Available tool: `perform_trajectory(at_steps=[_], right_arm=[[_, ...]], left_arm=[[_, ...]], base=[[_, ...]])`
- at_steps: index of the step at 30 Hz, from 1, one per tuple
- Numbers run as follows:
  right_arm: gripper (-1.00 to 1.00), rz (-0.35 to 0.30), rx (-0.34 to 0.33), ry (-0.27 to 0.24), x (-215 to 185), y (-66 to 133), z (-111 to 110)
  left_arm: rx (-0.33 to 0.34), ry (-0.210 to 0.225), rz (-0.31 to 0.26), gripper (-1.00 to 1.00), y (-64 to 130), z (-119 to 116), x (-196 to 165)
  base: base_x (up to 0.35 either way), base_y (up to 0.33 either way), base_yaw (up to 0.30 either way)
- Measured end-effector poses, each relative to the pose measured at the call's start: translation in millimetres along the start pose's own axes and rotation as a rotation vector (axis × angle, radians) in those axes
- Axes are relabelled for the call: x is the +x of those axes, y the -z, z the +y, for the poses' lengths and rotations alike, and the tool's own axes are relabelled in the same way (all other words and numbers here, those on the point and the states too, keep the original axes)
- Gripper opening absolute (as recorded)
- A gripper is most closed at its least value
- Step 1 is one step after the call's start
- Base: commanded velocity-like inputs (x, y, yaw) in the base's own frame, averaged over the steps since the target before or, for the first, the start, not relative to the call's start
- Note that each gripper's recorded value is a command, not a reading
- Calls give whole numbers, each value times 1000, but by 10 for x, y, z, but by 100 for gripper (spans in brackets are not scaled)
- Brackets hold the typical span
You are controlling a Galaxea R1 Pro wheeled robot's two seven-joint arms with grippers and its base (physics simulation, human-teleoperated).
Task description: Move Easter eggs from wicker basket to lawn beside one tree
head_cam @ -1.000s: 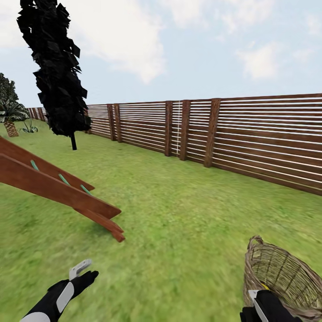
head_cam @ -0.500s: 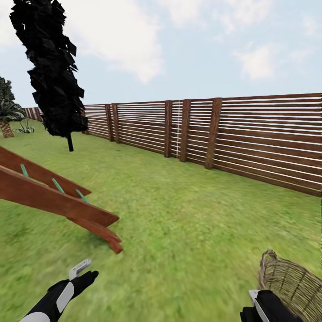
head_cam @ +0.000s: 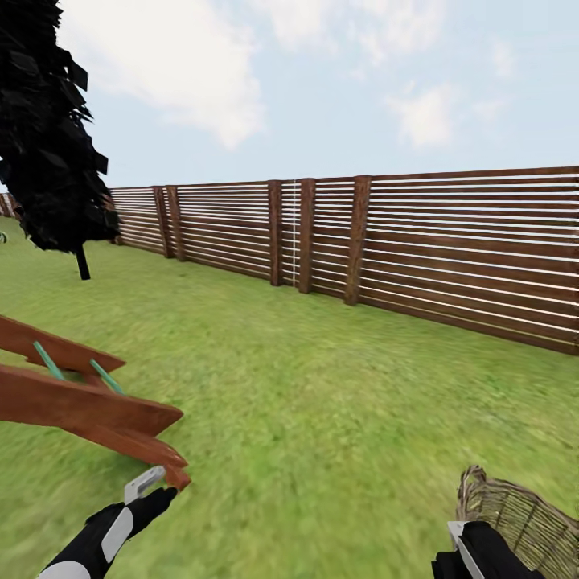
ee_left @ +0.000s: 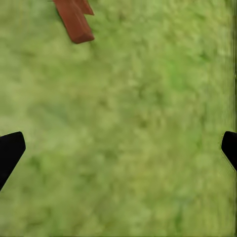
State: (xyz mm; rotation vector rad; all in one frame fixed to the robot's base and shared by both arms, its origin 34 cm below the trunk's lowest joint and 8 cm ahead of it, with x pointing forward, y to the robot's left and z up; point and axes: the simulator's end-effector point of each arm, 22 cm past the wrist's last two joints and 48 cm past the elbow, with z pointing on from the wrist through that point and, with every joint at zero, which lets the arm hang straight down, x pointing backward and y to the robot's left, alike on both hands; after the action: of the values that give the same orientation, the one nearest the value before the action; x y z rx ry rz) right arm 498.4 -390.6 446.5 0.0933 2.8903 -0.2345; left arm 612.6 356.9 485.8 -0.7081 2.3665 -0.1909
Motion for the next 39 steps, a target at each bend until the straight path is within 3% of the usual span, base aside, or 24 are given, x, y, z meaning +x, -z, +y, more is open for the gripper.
perform_trajectory(at_steps=[12,22,27,39], right_arm=[[100,0,1,1,-1,-1,11],[100,1,-1,1,6,-8,0],[100,2,1,7,8,-9,16],[100,0,3,5,4,-4,-1]], left_arm=[[0,0,0,100,-1,2,-1],[4,0,1,100,-6,-16,12],[-2,6,34,100,-26,17,170],[-3,7,39,100,-26,19,196]], base=[[259,217,-78],[20,20,0],[10,4,0],[283,117,0]])
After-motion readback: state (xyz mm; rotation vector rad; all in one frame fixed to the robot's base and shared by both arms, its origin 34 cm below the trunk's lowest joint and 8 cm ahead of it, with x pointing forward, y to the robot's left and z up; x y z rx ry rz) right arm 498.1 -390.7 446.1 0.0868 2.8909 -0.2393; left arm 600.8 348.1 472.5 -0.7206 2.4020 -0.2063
